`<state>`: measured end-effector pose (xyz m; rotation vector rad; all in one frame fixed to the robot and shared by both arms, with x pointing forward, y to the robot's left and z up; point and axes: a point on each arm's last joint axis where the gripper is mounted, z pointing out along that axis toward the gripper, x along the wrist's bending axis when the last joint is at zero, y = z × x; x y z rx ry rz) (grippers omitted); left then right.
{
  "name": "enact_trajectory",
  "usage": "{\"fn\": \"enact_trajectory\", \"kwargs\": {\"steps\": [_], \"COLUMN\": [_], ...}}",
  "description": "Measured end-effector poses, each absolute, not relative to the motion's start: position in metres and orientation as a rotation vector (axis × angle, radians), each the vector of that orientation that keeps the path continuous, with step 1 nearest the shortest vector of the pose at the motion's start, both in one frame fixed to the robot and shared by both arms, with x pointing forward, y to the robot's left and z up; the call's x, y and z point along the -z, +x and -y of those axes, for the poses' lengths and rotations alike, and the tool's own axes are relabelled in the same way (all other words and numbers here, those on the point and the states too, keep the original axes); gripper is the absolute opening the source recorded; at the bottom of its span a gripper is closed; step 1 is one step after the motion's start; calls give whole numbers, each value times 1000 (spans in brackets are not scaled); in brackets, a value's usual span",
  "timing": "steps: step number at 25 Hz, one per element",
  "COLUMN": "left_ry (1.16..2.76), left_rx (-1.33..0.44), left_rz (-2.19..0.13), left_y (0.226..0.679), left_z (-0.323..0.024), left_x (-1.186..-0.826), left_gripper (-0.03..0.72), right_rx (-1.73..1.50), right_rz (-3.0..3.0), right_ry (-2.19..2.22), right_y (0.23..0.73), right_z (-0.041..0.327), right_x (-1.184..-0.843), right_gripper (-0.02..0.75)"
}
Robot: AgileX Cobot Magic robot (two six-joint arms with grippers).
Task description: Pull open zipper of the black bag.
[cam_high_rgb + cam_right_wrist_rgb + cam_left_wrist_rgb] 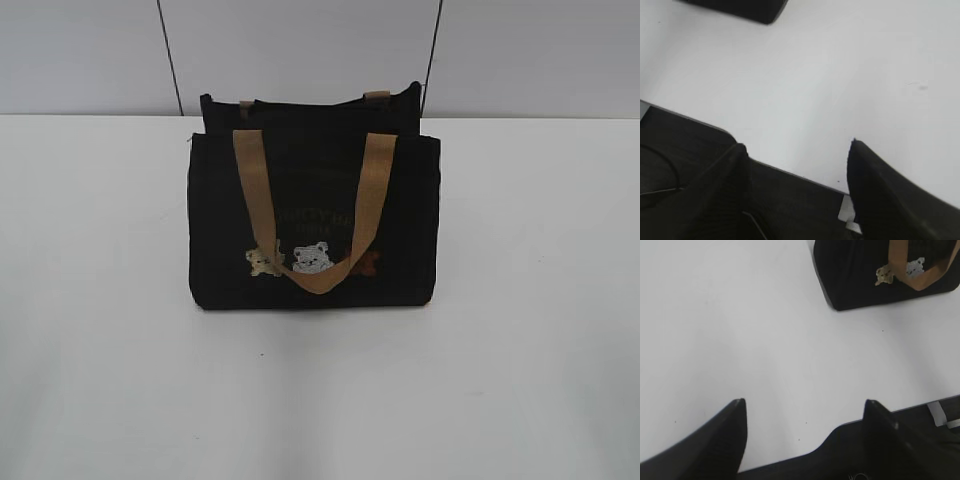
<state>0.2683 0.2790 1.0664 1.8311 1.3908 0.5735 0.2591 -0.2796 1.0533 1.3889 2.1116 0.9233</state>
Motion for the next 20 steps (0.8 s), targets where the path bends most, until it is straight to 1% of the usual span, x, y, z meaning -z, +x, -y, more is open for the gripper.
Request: {"fn": "enact_trajectory", "kwargs": {"steps": [4,8,20], "left_ry": [1816,1816,1814], "left_rx": [-588,-589,-590], "left_rz": [-1380,-1380,-1379], "left_y": [264,263,263], "left_z": [-280,-280,-280], "left_x": [-1063,-1063,-1063], "left_gripper": [538,538,527], "right_rx": [-932,-937,-947], "right_rz": [-1986,-1913,-1873], "right_ry": [1337,1296,1279], "right_y": [237,228,234], "right_z": [289,294,295], "right_x": [-1052,-1045,-1040], "right_gripper": [470,470,470]}}
